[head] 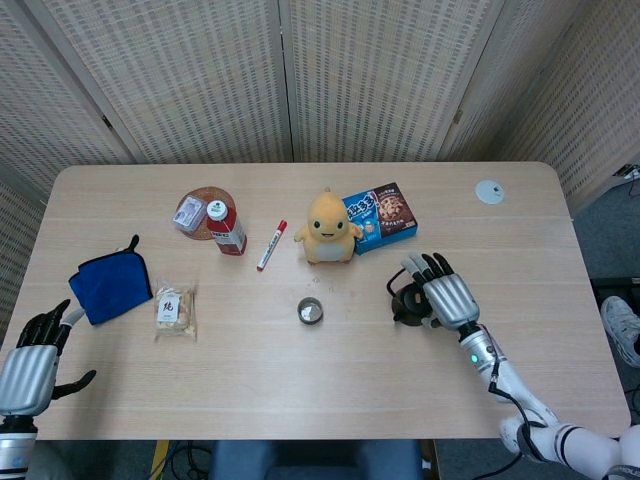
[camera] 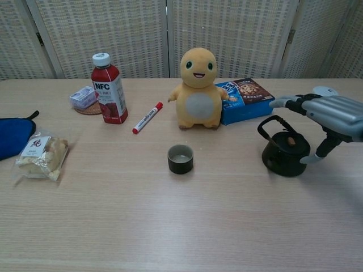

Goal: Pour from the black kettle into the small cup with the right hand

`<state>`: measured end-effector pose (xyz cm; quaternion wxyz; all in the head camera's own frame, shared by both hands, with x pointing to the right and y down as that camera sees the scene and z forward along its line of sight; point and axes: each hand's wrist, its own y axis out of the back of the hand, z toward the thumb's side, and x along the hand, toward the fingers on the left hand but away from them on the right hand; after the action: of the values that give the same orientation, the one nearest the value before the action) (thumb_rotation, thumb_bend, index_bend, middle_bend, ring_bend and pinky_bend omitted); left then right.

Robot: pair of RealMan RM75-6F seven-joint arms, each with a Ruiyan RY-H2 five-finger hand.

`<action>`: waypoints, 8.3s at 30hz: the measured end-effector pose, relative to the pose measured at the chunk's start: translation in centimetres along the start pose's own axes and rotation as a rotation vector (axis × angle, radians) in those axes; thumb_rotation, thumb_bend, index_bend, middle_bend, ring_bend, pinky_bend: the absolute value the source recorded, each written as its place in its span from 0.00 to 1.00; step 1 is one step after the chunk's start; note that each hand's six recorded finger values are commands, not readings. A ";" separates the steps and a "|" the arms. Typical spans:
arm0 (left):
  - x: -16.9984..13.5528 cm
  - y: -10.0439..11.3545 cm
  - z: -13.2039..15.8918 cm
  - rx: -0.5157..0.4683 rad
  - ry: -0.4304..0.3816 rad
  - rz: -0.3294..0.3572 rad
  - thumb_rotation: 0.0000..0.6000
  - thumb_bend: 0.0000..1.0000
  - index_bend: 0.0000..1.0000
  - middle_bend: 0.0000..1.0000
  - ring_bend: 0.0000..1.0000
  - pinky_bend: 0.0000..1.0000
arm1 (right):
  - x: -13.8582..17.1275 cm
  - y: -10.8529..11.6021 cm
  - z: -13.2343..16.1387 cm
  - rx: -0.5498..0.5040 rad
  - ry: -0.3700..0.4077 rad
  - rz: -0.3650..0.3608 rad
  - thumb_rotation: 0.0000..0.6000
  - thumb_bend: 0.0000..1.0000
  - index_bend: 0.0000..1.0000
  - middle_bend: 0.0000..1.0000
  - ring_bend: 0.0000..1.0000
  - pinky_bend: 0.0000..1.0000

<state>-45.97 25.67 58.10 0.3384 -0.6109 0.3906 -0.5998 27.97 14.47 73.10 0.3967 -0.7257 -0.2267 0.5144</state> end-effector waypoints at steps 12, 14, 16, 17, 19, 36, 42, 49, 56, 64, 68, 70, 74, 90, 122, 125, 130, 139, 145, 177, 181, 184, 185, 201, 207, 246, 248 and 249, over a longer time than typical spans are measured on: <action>-0.2 0.3 -0.3 -0.002 0.003 0.002 1.00 0.16 0.12 0.02 0.09 0.07 | -0.7 1.3 1.9 -0.116 0.049 0.028 1.00 0.00 0.00 0.09 0.00 0.05; -0.2 0.3 -0.2 -0.001 0.003 0.003 1.00 0.16 0.12 0.02 0.09 0.07 | -0.7 2.1 1.6 -0.145 0.054 0.037 1.00 0.02 0.00 0.12 0.00 0.05; -0.2 0.4 -0.1 0.000 -0.001 0.003 1.00 0.16 0.12 0.02 0.09 0.07 | -0.7 2.9 1.2 -0.164 0.057 0.043 1.00 0.03 0.00 0.14 0.00 0.05; -0.2 0.4 0.0 0.001 -0.002 0.003 1.00 0.16 0.12 0.02 0.09 0.07 | -0.9 3.4 1.0 -0.172 0.059 0.047 1.00 0.04 0.00 0.15 0.00 0.05; -0.2 0.4 0.1 0.003 -0.006 0.003 1.00 0.16 0.12 0.02 0.09 0.07 | -1.3 4.3 0.9 -0.174 0.065 0.050 1.00 0.04 0.00 0.17 0.00 0.05; -0.5 0.8 0.2 0.017 0.003 -0.003 1.00 0.16 0.12 0.02 0.09 0.07 | -5.8 5.5 2.5 -0.208 0.098 0.150 1.00 0.27 0.00 0.29 0.00 0.05; -0.7 0.9 -0.1 0.021 0.012 -0.001 1.00 0.16 0.12 0.02 0.09 0.07 | -6.0 4.3 2.5 -0.220 0.085 0.188 1.00 0.33 0.00 0.31 0.00 0.05; -0.6 0.8 0.0 0.024 0.006 -0.003 1.00 0.16 0.12 0.02 0.09 0.07 | -5.8 3.5 1.9 -0.233 0.064 0.215 1.00 0.35 0.00 0.32 0.00 0.05; -0.6 0.8 0.1 0.029 0.004 -0.003 1.00 0.16 0.12 0.02 0.09 0.07 | -5.9 2.9 1.5 -0.229 0.051 0.233 1.00 0.36 0.00 0.33 0.00 0.05; -0.6 0.9 0.0 0.033 0.007 0.001 1.00 0.16 0.12 0.02 0.09 0.07 | -5.8 3.2 1.3 -0.254 0.044 0.223 1.00 0.36 0.00 0.37 0.02 0.05; -0.6 0.9 0.0 0.032 0.006 0.000 1.00 0.16 0.12 0.02 0.09 0.07 | -5.3 3.7 1.0 -0.266 0.041 0.213 1.00 0.36 0.00 0.39 0.04 0.05; -0.5 0.9 0.0 0.033 0.004 0.000 1.00 0.17 0.12 0.02 0.09 0.07 | -5.1 4.1 0.8 -0.267 0.040 0.204 1.00 0.36 0.00 0.40 0.04 0.05; -0.5 1.0 0.0 0.034 0.003 0.003 1.00 0.17 0.12 0.02 0.09 0.07 | -4.2 4.9 0.7 -0.282 0.044 0.189 1.00 0.36 0.00 0.40 0.04 0.05; -0.3 0.9 0.3 0.020 -0.010 0.003 1.00 0.16 0.12 0.02 0.09 0.07 | 2.0 6.4 0.6 -0.258 0.071 0.157 1.00 0.37 0.00 0.41 0.18 0.05; -1.0 1.0 0.0 -0.002 -0.010 -0.004 1.00 0.16 0.12 0.02 0.09 0.07 | 5.5 4.5 0.8 -0.072 0.095 0.098 1.00 0.08 0.36 0.48 0.38 0.05; -1.1 1.0 -0.1 -0.002 -0.005 -0.004 1.00 0.16 0.12 0.02 0.09 0.07 | 5.6 4.0 0.8 -0.062 0.095 0.106 1.00 0.07 0.37 0.48 0.38 0.05; -1.2 1.0 -0.1 -0.003 -0.005 -0.006 1.00 0.16 0.12 0.02 0.09 0.07 | 5.6 3.3 0.8 -0.046 0.094 0.120 1.00 0.07 0.38 0.49 0.38 0.05; -1.2 0.9 -0.1 -0.001 -0.002 -0.009 1.00 0.16 0.12 0.02 0.09 0.06 | 5.4 2.3 0.4 -0.028 0.088 0.123 1.00 0.00 0.41 0.49 0.38 0.04; -1.2 0.8 0.0 0.001 -0.002 -0.014 1.00 0.16 0.12 0.02 0.09 0.06 | 5.1 2.1 0.3 -0.043 0.084 0.105 1.00 0.00 0.45 0.50 0.38 0.00; -1.2 0.6 -0.1 -0.048 -0.003 -0.022 0.61 0.10 0.13 0.02 0.08 0.04 | 4.2 1.3 0.9 0.102 0.092 0.086 0.64 0.00 0.55 0.55 0.39 0.00; -1.2 0.6 -0.1 -0.049 -0.004 -0.023 0.61 0.10 0.13 0.02 0.08 0.04 | 4.2 1.1 1.3 0.130 0.101 0.085 0.63 0.00 0.55 0.55 0.41 0.00; -1.2 0.5 -0.2 -0.050 -0.004 -0.024 0.61 0.10 0.13 0.02 0.08 0.04 | 4.2 0.9 1.4 0.132 0.099 0.087 0.64 0.00 0.55 0.55 0.42 0.00; -1.2 0.5 -0.2 -0.050 -0.004 -0.024 0.61 0.10 0.13 0.02 0.08 0.04 | 4.2 0.9 1.4 0.130 0.096 0.089 0.64 0.00 0.55 0.55 0.42 0.00; -1.5 0.5 -0.5 -0.053 0.005 -0.023 0.61 0.10 0.13 0.02 0.08 0.04 | 4.3 0.1 1.5 0.145 0.093 0.119 0.63 0.00 0.55 0.55 0.45 0.00; -1.5 0.4 -0.6 -0.053 0.007 -0.023 0.61 0.10 0.13 0.02 0.08 0.04 | 4.6 -0.3 1.4 0.157 0.094 0.134 0.64 0.00 0.55 0.55 0.45 0.00; -1.9 0.3 -1.2 -0.046 0.029 -0.027 0.61 0.10 0.13 0.02 0.08 0.02 | 3.6 -1.4 1.0 0.051 0.052 0.186 0.82 0.00 0.71 0.85 0.77 0.00; -1.9 0.3 -1.2 -0.045 0.029 -0.027 0.61 0.10 0.13 0.02 0.08 0.02 | 3.3 -1.1 1.0 0.030 0.050 0.180 0.82 0.00 0.73 0.88 0.80 0.01; -1.9 0.4 -1.1 -0.045 0.030 -0.027 0.61 0.10 0.13 0.02 0.08 0.02 | 3.1 -1.0 1.0 0.018 0.048 0.177 0.82 0.00 0.73 0.90 0.81 0.01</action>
<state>-47.09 27.22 56.97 0.3109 -0.6144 0.4008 -0.6043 28.29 17.69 71.95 0.3615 -0.7514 -0.1475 0.5319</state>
